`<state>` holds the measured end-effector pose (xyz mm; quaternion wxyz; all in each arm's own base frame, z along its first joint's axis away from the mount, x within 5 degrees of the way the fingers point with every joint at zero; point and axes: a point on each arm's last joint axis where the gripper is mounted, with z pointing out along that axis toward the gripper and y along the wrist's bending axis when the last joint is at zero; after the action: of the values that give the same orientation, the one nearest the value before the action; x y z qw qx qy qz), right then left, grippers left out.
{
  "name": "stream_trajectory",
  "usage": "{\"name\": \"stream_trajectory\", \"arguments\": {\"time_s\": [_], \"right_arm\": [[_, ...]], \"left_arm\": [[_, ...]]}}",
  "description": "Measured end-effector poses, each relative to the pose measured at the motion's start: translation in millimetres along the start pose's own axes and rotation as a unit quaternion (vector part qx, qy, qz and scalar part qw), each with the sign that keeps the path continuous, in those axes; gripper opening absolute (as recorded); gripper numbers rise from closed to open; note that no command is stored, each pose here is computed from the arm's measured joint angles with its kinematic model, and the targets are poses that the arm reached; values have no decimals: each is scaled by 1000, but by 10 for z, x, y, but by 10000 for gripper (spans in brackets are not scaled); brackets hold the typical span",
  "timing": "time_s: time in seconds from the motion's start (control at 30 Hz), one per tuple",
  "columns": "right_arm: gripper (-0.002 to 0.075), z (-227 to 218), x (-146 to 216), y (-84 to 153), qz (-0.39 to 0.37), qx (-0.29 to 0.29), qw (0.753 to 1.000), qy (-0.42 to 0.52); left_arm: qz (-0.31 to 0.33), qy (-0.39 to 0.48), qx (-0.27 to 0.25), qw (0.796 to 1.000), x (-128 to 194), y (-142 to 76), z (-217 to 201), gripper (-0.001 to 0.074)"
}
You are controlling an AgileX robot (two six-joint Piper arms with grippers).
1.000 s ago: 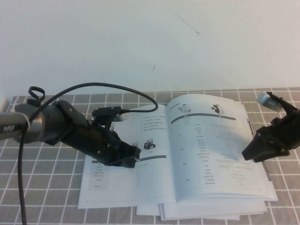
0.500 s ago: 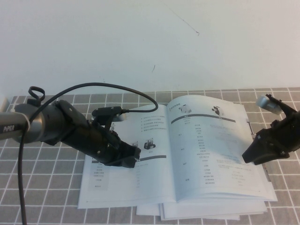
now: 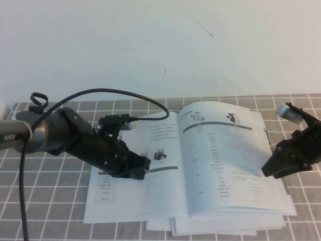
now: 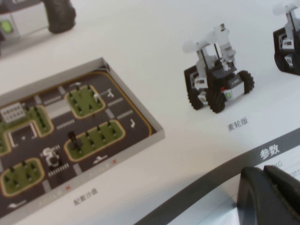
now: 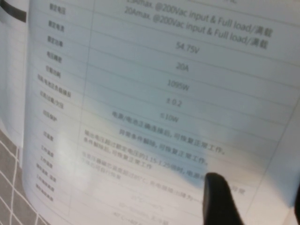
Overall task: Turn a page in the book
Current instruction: Open the closed book
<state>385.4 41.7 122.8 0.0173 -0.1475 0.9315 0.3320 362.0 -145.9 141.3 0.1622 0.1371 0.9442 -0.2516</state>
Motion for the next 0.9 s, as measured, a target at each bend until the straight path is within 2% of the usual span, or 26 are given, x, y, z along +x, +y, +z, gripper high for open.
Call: {"name": "stream_trajectory", "arguments": {"time_s": [0.47,0.9], "right_arm": [[338,49,10,-64,11,-17,1000,0],[337,96,-123,103,-8,-146,987,-72]], "left_arm": [[0,1,0,1000,2,3,5,-4],[-1,0,0,1000,1,2,5,-4]]}}
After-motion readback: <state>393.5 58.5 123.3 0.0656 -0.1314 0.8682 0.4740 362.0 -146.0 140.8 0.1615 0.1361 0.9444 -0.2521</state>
